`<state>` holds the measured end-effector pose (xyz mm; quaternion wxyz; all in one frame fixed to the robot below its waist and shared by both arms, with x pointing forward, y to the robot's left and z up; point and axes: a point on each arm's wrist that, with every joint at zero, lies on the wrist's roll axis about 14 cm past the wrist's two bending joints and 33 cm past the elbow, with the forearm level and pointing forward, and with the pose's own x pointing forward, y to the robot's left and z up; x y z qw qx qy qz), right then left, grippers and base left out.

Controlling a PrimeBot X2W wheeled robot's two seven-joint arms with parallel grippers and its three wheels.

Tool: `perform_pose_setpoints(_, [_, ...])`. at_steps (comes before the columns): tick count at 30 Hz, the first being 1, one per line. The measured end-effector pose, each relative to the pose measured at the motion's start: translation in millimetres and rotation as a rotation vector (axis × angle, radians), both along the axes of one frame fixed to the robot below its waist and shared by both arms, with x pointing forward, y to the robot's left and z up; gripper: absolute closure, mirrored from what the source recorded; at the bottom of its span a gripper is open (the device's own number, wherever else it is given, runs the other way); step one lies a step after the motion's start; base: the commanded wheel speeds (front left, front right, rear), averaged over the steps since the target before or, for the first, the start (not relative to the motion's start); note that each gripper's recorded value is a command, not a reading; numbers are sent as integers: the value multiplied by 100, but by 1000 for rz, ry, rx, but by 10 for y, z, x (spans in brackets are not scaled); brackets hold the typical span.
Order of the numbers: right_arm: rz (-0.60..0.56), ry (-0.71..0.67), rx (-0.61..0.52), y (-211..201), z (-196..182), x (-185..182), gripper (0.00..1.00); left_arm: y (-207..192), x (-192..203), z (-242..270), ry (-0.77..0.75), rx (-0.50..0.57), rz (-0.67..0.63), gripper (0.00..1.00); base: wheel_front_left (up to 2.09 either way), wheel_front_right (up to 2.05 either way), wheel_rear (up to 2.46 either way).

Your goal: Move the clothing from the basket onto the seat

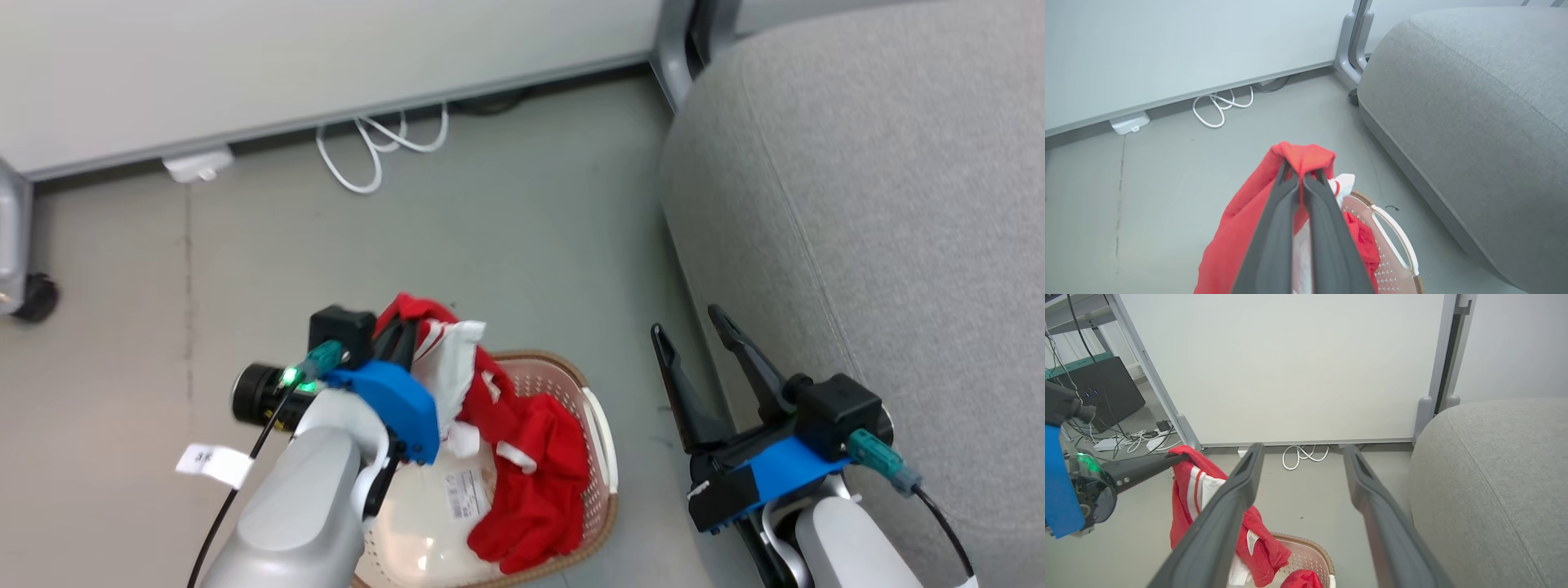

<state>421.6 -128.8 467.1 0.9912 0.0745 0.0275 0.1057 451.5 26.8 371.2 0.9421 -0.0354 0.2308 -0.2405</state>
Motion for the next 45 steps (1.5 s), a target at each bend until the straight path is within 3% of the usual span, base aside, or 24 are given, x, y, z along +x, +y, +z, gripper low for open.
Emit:
perform_pose_setpoints(13, [91, -59, 8, 325, 325, -256, 0, -262, 151, 1670, -412, -93, -90, 100, 0, 0, 0])
perform_pose_setpoints(20, [110, -68, 3, 385, 400, -366, 0, -460, 54, 2210, -522, -122, -158, 100, 0, 0, 0])
perform_pose_setpoints(35, [103, -50, -33, 342, 396, -439, 0, -705, -65, 2412, -557, -140, -205, 100, 0, 0, 0])
perform_pose_setpoints(45, [160, 13, -153, 464, 287, -132, 0, -811, -127, 2394, -542, -152, -242, 100, 0, 0, 0])
